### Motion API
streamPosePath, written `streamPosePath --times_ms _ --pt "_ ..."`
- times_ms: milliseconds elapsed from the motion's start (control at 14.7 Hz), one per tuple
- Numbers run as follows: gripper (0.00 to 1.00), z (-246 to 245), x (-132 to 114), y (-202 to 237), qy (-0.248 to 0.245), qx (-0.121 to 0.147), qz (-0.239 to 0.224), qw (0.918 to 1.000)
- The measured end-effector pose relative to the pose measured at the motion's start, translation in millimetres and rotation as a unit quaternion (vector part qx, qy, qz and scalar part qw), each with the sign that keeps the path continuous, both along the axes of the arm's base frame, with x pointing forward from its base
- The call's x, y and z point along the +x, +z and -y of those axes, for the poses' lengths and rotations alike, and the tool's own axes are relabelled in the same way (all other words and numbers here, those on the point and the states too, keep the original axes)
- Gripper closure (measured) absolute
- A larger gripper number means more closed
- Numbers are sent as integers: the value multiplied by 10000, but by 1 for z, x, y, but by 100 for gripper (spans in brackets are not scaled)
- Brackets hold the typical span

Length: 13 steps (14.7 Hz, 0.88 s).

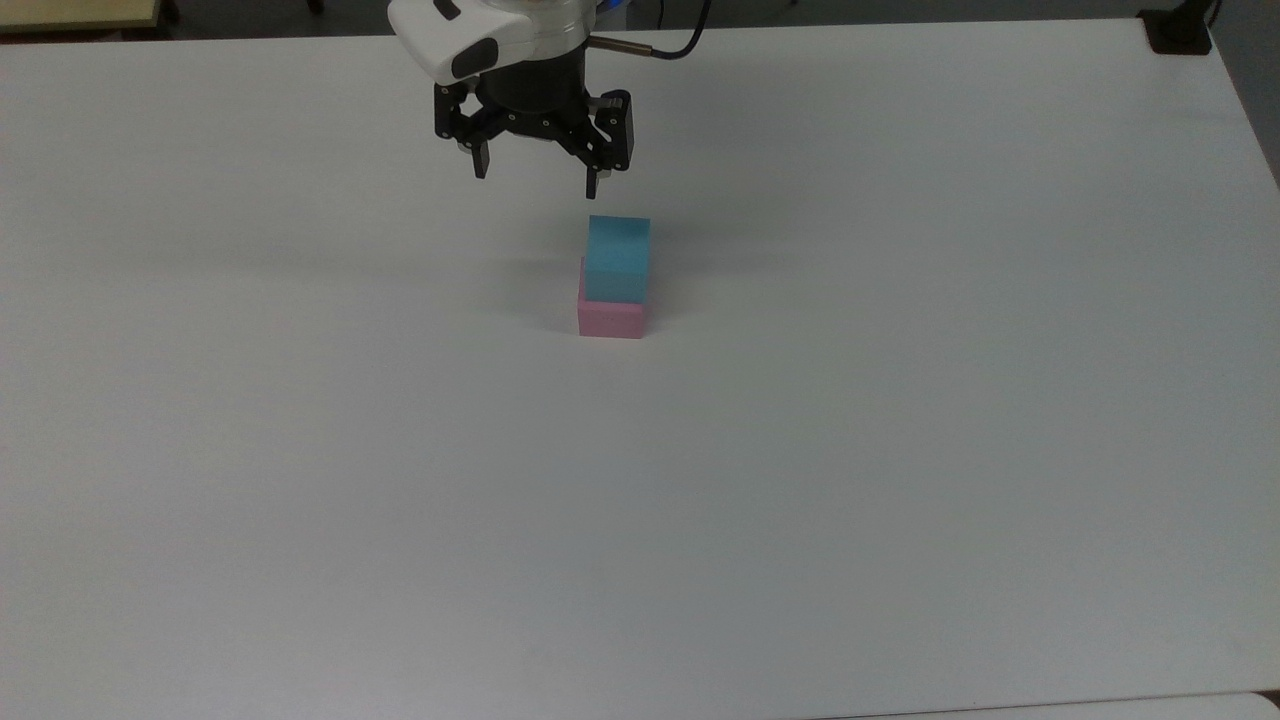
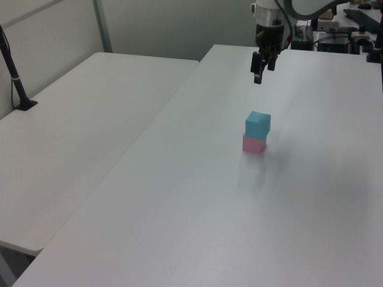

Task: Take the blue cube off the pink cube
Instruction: 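Lower the open gripper down onto the light blue cube atop the pink cube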

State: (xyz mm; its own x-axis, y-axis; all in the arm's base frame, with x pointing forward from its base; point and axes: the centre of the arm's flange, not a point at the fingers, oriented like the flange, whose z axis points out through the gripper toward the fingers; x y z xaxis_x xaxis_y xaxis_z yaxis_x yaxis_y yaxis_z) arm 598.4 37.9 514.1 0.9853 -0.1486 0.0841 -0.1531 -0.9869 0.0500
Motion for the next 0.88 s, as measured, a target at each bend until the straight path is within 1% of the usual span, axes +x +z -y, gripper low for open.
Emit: streamPosePath --times_ms 611,747,882 --pt "0 -5 2 -10 111 10 -91 9999" --pt "0 -13 3 -20 186 17 -176 9997" --pt "0 -30 6 -41 333 27 -356 9988"
